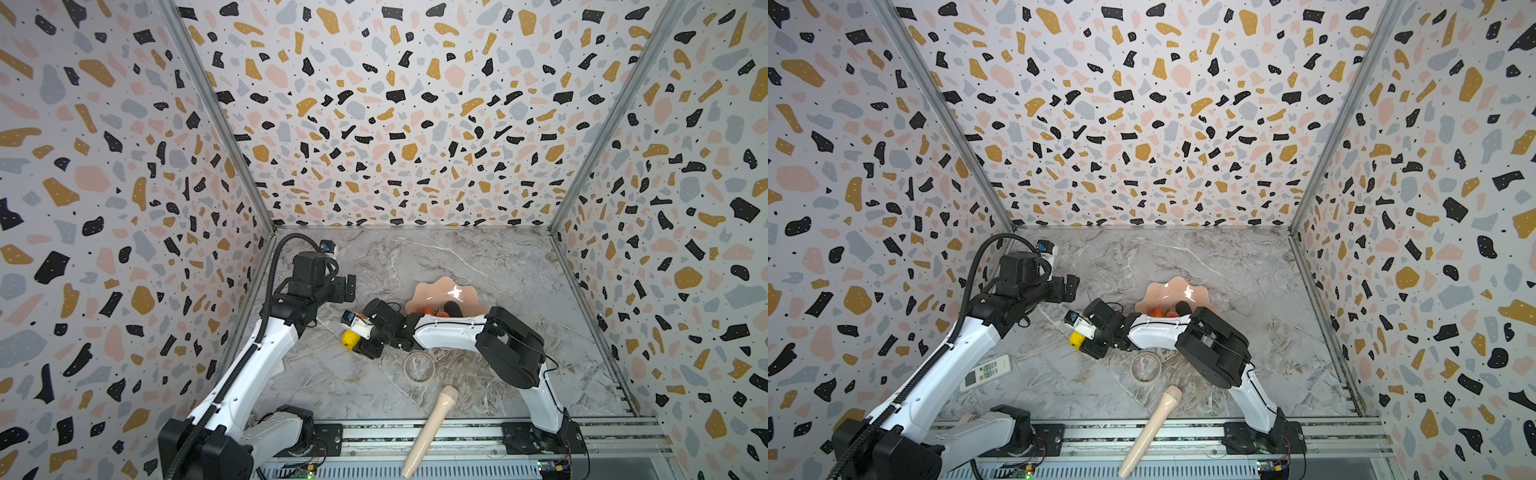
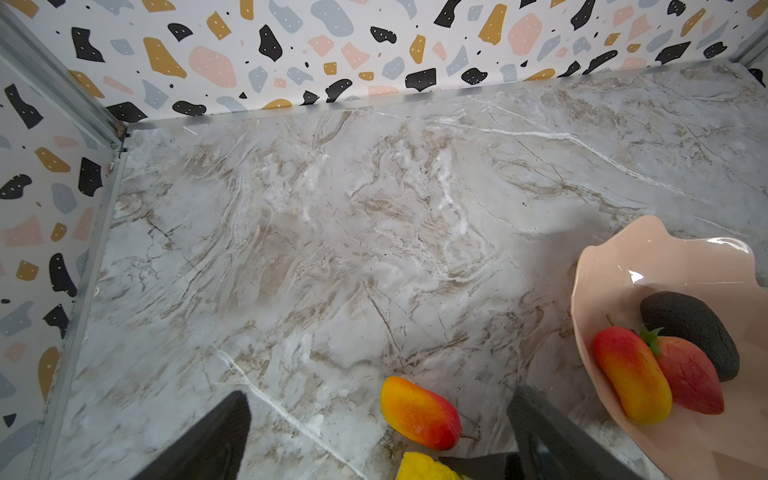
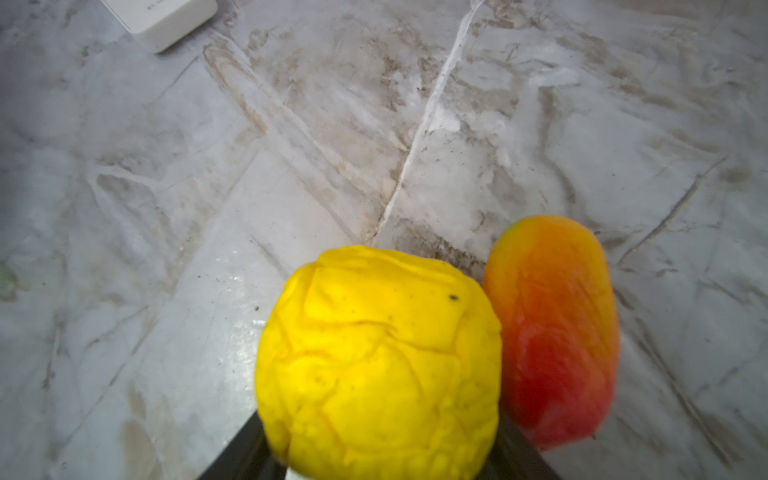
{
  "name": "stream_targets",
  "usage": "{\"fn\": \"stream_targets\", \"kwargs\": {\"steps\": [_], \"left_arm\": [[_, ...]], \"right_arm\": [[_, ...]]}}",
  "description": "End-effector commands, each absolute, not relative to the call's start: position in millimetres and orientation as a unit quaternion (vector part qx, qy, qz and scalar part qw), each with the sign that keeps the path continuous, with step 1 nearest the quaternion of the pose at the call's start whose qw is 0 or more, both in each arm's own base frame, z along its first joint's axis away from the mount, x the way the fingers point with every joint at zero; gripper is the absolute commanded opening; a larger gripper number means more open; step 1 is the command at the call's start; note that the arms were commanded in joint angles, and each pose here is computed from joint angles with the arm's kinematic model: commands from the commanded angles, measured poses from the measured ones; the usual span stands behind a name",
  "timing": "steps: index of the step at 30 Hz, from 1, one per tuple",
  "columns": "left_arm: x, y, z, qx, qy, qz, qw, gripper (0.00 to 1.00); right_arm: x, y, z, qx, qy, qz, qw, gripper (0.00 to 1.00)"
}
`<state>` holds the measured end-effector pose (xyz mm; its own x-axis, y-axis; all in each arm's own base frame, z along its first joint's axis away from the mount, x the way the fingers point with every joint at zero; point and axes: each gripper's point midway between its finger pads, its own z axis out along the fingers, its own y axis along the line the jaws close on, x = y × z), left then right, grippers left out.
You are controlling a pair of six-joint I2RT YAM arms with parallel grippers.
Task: Place and organize the fake fruits in the fruit bowl
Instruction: 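Move the right gripper to the yellow fruit and grasp it, then carry the yellow fruit with the right gripper into the bowl and release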
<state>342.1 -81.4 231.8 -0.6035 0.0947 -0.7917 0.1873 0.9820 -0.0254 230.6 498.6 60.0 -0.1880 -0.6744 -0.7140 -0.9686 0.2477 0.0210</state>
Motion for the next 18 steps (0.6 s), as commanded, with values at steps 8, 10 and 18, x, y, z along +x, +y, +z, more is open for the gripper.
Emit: {"fn": "stream_targets", "kwargs": {"steps": [8, 10, 18], "left_arm": [[347.0, -85.8, 231.4, 0.087, 0.888, -0.060, 0.447, 1.00], [348.2, -87.0, 230.9, 0.088, 0.888, -0.062, 0.446, 1.00], [351.5, -89.5, 227.7, 0.091, 0.890, -0.065, 0.441, 1.00]], "right_arm": [[254.3, 437.3, 171.0, -0.520, 0.719, 0.255, 0.384, 0.43], [271.3, 413.8, 175.1, -0.501, 0.735, 0.229, 0.396, 0.42], [345.2, 307.7, 138.7, -0.413, 0.828, 0.080, 0.371, 0.42]]}}
